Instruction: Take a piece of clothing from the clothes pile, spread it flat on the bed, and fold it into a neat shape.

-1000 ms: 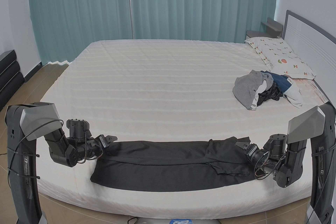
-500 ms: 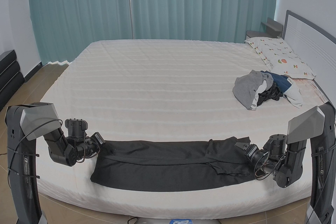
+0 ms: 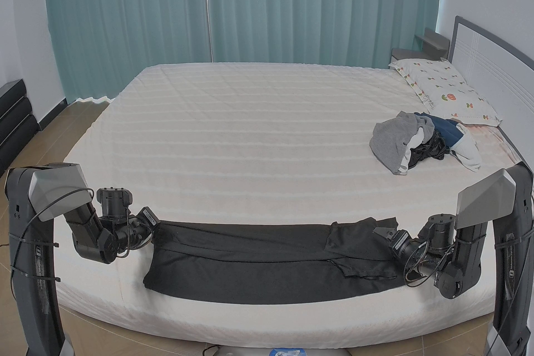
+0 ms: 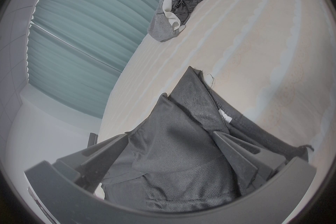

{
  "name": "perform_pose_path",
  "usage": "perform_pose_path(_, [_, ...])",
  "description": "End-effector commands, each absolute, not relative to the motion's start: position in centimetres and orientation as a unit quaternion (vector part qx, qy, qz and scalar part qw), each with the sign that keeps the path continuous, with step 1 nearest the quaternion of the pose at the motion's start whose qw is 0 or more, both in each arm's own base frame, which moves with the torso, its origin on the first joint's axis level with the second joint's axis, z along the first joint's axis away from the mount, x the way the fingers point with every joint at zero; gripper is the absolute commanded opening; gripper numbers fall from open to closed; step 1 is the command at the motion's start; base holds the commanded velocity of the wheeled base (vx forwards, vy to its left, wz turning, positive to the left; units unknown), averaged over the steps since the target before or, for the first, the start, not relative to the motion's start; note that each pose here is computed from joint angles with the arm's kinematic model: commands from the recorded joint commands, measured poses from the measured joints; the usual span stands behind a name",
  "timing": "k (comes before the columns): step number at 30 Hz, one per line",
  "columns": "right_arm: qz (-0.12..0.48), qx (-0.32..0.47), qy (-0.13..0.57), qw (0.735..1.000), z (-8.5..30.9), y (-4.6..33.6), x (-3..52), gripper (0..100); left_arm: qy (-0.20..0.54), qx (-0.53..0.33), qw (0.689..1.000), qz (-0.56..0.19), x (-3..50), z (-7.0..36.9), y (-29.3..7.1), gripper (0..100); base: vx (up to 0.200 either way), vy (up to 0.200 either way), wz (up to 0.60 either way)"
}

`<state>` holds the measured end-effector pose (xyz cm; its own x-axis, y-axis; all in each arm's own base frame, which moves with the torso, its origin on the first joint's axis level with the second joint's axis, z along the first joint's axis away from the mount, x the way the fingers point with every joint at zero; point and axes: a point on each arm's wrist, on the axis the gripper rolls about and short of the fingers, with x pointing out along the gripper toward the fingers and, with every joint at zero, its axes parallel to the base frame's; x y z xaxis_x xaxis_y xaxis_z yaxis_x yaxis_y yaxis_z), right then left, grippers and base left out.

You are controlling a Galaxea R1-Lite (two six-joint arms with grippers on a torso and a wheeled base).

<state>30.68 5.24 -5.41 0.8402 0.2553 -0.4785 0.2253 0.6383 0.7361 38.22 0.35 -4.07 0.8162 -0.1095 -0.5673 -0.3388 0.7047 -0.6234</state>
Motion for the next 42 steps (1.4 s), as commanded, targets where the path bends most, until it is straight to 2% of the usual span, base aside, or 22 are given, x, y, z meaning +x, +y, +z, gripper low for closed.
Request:
perform_pose_path(1, [0.012,0.426,0.278,0.861,-5.3,5.3,30.7,100,0.297,-0.378,0.874,0.066,38.2,-4.2,0.4,0,0.0,0.0,0.0])
perform_pose_path(6, [0.011,0.426,0.278,0.861,-5.4,5.3,30.7,100,0.299,-0.377,0.874,0.066,38.1,-4.2,0.3,0,0.0,0.0,0.0])
perform_pose_path(7, [0.011,0.426,0.279,0.861,-5.4,5.3,30.7,100,0.299,-0.378,0.874,0.067,38.0,-4.3,0.4,100,0.0,0.0,0.0])
perform_pose_path(22, [0.011,0.425,0.281,0.86,-5.5,5.3,30.7,100,0.278,-0.386,0.878,0.06,37.0,-1.3,1.0,100,0.0,0.0,0.0])
perform_pose_path(30, [0.012,0.42,0.281,0.863,-5.5,5.3,30.7,100,0.306,-0.358,0.882,0.037,36.0,-1.8,-1.1,100,0.0,0.0,0.0])
perform_pose_path(42, [0.012,0.42,0.282,0.863,-5.6,5.3,30.7,100,0.327,-0.33,0.885,0.023,35.6,-2.9,-2.1,100,0.0,0.0,0.0])
